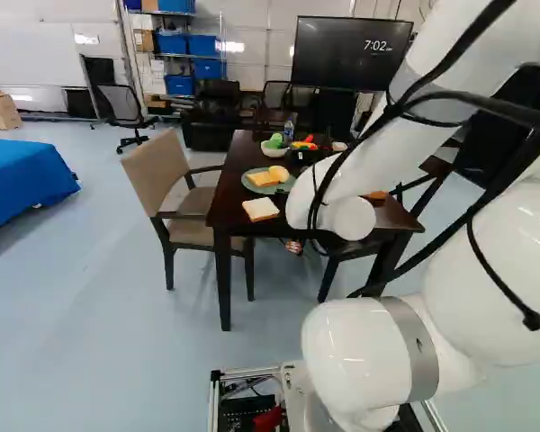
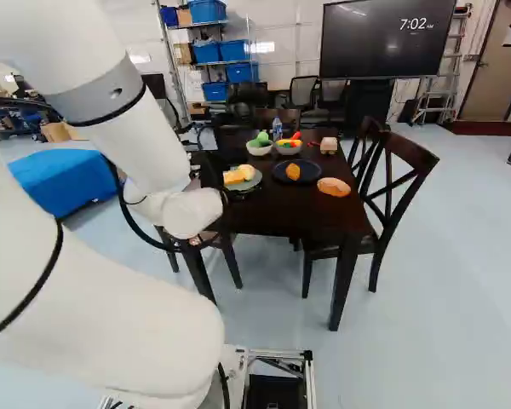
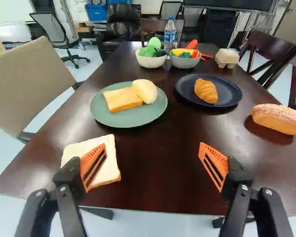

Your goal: Move the croissant to the empty plate

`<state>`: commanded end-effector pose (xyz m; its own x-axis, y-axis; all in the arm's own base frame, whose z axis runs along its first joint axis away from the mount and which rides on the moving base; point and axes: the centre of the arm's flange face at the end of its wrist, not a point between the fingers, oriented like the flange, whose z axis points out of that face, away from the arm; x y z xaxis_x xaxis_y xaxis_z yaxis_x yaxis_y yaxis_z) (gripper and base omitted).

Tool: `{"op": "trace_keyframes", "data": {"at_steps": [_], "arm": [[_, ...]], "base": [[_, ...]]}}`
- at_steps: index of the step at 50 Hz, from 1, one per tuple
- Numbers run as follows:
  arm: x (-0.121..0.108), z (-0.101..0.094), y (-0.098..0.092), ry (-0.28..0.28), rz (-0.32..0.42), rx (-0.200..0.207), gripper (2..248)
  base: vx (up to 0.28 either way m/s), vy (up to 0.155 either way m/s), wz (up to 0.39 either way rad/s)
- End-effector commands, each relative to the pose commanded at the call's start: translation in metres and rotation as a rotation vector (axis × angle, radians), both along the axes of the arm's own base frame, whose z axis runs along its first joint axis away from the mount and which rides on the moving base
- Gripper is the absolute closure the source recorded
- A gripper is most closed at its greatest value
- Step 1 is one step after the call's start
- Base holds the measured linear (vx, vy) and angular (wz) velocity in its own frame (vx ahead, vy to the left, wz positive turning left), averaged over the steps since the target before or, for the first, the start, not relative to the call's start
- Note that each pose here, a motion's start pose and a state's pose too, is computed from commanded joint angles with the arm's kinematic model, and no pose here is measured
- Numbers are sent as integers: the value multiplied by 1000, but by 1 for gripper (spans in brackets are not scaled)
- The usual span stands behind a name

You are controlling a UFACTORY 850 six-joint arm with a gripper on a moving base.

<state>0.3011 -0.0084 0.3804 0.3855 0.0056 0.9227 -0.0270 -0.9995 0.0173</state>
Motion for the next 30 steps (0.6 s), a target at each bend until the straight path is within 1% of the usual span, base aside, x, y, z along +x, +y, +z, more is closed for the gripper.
{"op": "trace_keyframes", "data": {"at_steps": [15,30], "arm": [[-17,-8,5,-36,15,9,3],[-27,-13,8,-57,24,14,3]], "base": [[0,0,0],[0,0,0]]}}
